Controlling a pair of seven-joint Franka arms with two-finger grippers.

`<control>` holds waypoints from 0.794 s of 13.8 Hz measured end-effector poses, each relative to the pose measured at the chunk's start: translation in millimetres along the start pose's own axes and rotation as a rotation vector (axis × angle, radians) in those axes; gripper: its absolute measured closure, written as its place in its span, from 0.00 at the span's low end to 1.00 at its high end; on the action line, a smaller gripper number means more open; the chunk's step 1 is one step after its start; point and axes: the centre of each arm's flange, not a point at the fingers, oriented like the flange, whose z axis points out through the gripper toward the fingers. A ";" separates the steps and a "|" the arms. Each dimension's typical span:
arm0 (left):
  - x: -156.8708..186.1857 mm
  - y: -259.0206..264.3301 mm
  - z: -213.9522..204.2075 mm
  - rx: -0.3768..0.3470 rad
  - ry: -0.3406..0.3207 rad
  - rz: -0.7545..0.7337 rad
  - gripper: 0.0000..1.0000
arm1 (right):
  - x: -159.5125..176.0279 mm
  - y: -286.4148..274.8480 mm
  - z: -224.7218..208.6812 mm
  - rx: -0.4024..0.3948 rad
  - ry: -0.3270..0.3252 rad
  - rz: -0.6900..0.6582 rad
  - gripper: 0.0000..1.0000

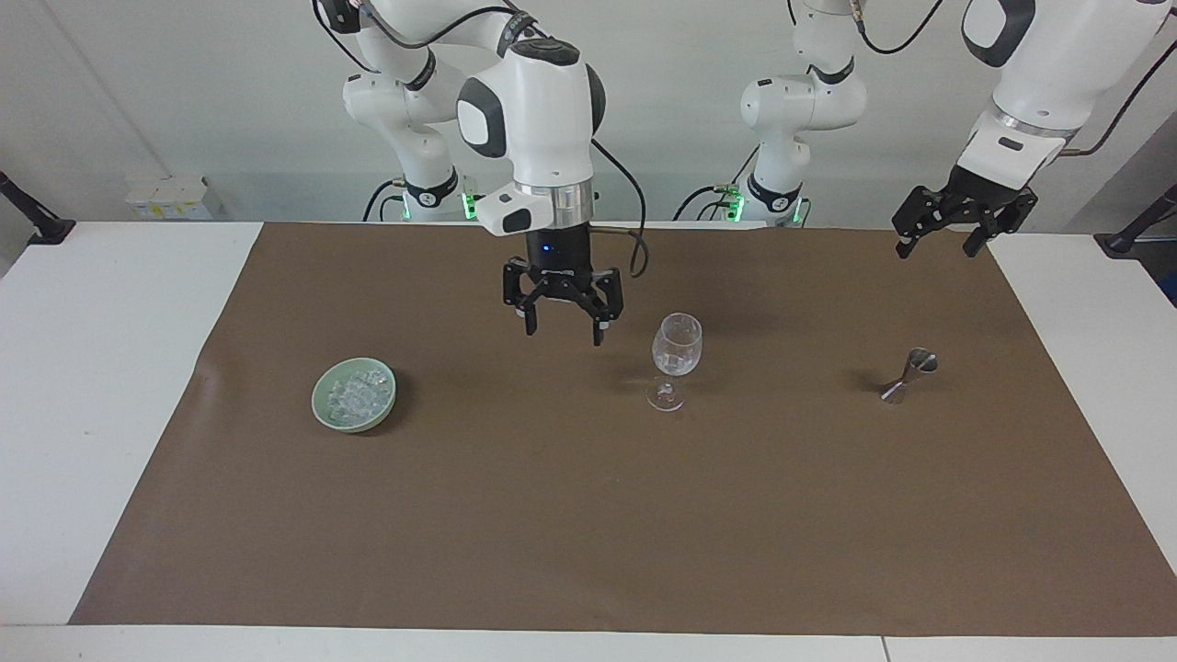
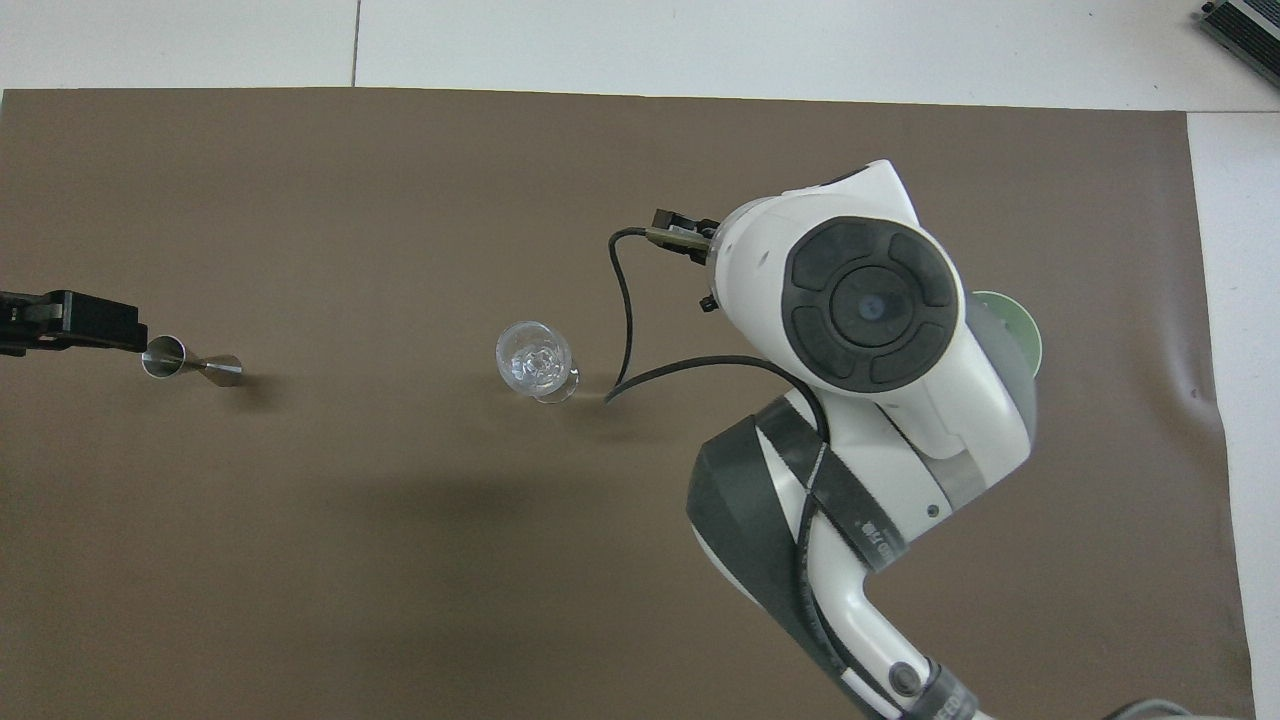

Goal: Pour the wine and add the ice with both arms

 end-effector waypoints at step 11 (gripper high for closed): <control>-2.2 0.7 -8.1 0.000 0.024 0.001 0.00 | 77.9 163.6 -33.1 -0.110 -0.149 -0.025 0.00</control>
